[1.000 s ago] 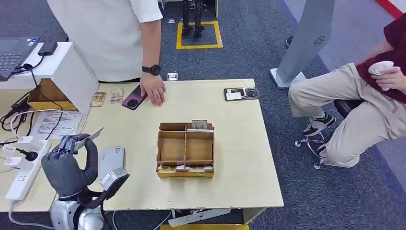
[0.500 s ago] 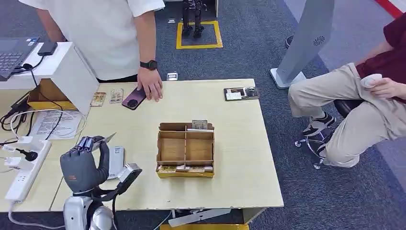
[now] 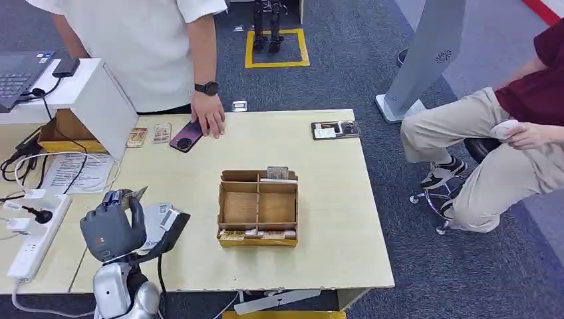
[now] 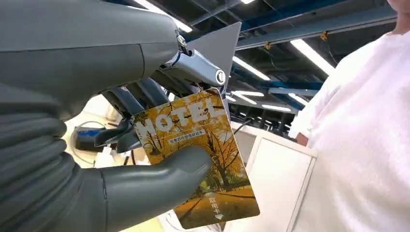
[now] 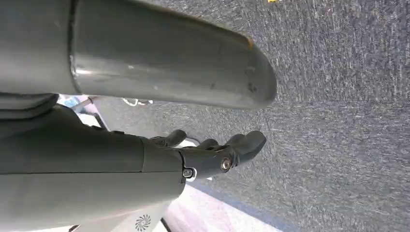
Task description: Pass the card to the sensor for recognition and then transmit it.
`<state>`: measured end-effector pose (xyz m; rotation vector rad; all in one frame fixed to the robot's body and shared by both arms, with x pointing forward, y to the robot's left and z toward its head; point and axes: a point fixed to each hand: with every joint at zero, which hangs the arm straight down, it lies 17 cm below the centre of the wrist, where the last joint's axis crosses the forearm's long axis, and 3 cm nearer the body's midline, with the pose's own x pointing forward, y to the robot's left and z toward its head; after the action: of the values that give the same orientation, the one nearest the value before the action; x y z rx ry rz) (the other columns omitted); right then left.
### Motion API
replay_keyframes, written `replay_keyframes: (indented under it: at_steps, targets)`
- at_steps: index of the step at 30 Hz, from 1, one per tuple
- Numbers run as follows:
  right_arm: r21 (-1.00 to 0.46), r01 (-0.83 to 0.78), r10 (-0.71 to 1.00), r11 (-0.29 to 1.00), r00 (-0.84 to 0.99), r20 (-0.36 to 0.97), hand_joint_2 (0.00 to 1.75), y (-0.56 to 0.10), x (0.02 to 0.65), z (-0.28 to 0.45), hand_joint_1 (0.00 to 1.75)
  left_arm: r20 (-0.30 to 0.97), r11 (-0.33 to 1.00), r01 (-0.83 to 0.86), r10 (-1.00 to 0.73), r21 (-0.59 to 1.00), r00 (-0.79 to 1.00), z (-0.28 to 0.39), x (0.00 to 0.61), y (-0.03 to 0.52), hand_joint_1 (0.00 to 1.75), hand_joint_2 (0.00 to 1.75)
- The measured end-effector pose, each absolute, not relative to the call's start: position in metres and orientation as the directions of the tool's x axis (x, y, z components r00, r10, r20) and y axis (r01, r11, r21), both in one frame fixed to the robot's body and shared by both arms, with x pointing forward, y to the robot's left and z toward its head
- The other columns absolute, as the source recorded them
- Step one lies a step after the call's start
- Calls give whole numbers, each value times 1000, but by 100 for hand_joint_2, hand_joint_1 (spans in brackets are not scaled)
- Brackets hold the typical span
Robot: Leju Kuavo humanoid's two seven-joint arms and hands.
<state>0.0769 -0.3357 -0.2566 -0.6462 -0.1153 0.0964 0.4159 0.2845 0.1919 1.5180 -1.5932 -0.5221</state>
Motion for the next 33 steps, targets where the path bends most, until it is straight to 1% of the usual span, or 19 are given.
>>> replay_keyframes:
  at_steps: [4, 10, 25, 28, 33]
  targets:
    - [-605, -54, 126, 794, 989, 77, 0, -336, 77, -257, 0, 276, 167, -582, -956, 796, 102, 185, 418, 285, 175, 175]
    - [-603, -44, 112, 796, 991, 76, 0, -336, 75, -257, 0, 275, 144, -540, -946, 829, 171, 164, 421, 294, 175, 175]
    - [-602, -43, 108, 797, 992, 72, 0, -337, 74, -257, 0, 222, 134, -457, -964, 879, 144, 129, 425, 282, 175, 175]
    - [-601, -43, 107, 798, 992, 72, 0, -336, 74, -257, 0, 221, 131, -424, -960, 896, 171, 113, 427, 284, 175, 175]
    - [-599, -41, 104, 800, 992, 71, 0, -336, 73, -258, 0, 187, 113, -309, -958, 944, 220, 71, 429, 283, 175, 175]
